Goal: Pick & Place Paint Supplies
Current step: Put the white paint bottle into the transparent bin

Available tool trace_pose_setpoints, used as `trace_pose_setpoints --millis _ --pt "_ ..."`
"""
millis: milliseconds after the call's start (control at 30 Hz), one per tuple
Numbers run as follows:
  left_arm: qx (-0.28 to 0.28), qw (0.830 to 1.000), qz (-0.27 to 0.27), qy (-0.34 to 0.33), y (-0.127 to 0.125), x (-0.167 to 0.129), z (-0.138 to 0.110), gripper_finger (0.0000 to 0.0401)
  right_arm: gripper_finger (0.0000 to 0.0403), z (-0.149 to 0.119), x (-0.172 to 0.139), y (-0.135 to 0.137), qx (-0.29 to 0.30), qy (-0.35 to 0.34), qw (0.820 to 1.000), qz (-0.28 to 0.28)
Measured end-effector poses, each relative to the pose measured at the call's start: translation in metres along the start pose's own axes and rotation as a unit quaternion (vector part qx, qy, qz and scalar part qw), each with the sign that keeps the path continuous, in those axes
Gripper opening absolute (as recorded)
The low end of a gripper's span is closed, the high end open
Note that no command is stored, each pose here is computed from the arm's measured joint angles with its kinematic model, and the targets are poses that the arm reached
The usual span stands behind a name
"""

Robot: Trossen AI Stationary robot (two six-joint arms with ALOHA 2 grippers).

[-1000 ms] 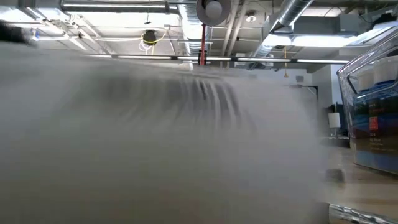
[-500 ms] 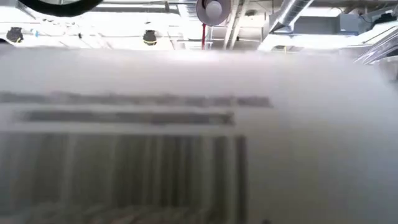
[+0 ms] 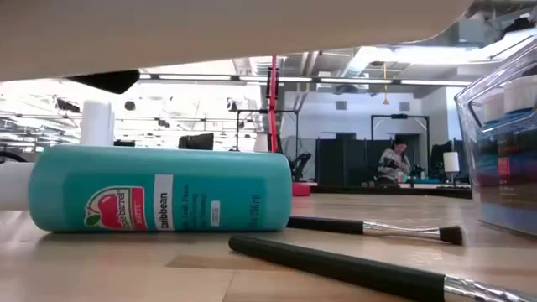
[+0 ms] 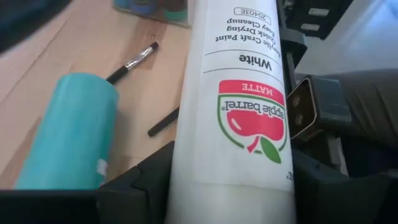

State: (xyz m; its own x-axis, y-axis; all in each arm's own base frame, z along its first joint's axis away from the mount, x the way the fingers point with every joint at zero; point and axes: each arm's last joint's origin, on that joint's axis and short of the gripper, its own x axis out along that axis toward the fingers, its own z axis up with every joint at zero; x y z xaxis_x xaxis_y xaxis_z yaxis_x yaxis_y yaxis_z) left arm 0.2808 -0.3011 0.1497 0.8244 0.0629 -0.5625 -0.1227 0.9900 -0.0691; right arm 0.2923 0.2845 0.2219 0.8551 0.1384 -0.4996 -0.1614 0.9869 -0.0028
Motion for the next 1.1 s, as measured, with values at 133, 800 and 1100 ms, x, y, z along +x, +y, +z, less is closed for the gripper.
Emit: trace_pose_setpoints --millis 133,800,1100 --pt "0.012 1.000 -0.003 0.001 0.004 -0.002 0.009 0.0175 0.0286 0.003 0.002 -0.004 0.012 0.000 1.000 0.004" --pt "0.012 0.999 -0.022 0.023 0.024 0.020 0.031 0.0177 0.0286 -0.008 0.011 -0.022 0.068 0.075 0.995 -0.016" --pt "0.037 0.999 -0.026 0.000 0.019 0.018 0.047 0.0177 0.0286 -0.020 0.038 -0.020 0.075 0.120 0.990 0.024"
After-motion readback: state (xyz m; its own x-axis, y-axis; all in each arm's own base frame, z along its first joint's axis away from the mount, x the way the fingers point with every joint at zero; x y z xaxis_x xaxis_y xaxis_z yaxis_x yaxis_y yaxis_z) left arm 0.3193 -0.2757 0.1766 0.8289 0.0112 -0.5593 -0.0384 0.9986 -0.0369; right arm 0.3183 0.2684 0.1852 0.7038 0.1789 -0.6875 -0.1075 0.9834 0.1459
